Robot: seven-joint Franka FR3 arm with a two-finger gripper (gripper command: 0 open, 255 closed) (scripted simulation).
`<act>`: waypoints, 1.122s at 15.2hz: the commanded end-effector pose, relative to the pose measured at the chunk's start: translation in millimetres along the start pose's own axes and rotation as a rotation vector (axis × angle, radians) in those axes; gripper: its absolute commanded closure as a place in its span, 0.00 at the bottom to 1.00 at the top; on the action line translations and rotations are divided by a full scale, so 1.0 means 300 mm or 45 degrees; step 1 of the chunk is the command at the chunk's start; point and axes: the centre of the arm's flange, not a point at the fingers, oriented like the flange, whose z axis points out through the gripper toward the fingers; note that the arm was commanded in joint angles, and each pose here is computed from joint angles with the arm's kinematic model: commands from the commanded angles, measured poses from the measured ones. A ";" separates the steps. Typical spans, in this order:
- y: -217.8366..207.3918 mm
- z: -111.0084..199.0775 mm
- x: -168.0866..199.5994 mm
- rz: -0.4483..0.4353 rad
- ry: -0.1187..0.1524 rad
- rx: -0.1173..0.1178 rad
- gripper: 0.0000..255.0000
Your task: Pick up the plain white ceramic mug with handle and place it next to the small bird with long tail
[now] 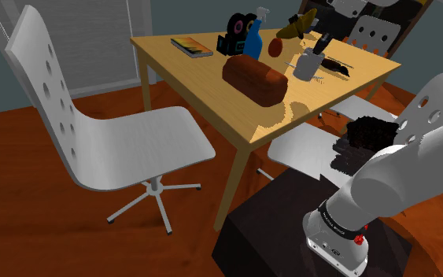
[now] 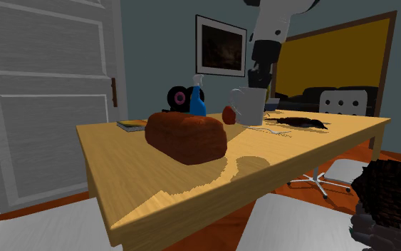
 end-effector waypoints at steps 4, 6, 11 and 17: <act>0.000 -0.086 0.015 0.000 0.000 0.000 1.00; -0.001 -0.121 0.021 0.000 0.000 0.000 1.00; -0.003 -0.207 0.036 0.000 0.000 0.000 1.00; -0.006 -0.312 0.054 0.000 0.000 0.000 1.00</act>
